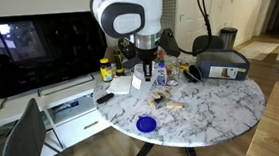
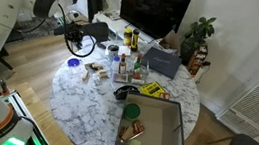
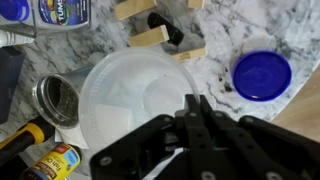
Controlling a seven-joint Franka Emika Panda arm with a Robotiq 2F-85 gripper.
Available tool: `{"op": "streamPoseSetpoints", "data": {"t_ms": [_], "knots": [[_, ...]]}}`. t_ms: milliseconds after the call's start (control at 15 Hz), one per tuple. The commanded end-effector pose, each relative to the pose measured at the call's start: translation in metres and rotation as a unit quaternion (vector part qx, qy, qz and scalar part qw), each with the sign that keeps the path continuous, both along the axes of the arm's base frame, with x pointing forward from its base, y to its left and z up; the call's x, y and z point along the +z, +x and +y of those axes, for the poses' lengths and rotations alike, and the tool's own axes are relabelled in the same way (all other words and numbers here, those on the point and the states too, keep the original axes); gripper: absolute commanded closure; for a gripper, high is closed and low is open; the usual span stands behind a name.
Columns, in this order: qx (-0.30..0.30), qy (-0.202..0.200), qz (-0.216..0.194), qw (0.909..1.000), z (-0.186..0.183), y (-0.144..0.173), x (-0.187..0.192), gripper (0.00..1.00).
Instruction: Pour out the transparent bucket is contents, then set the transparent bucket upright
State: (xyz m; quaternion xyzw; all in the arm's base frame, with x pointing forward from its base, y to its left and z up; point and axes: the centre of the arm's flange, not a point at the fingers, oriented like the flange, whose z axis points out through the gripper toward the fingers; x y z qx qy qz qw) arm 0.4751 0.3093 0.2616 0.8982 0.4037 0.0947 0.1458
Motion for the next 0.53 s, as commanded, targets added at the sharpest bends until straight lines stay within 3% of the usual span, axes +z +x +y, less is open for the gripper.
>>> {"op": "streamPoseSetpoints", "data": {"t_ms": [0,133,467], "knots": [[0.048,-0.073,0.024,0.9959,0.031,0.039,-0.017,0.99],[0.068,-0.098,0.022,0.9927,0.035,0.037,-0.033,0.99],[0.105,-0.119,-0.013,0.9873,0.042,0.034,-0.031,0.99]]}}
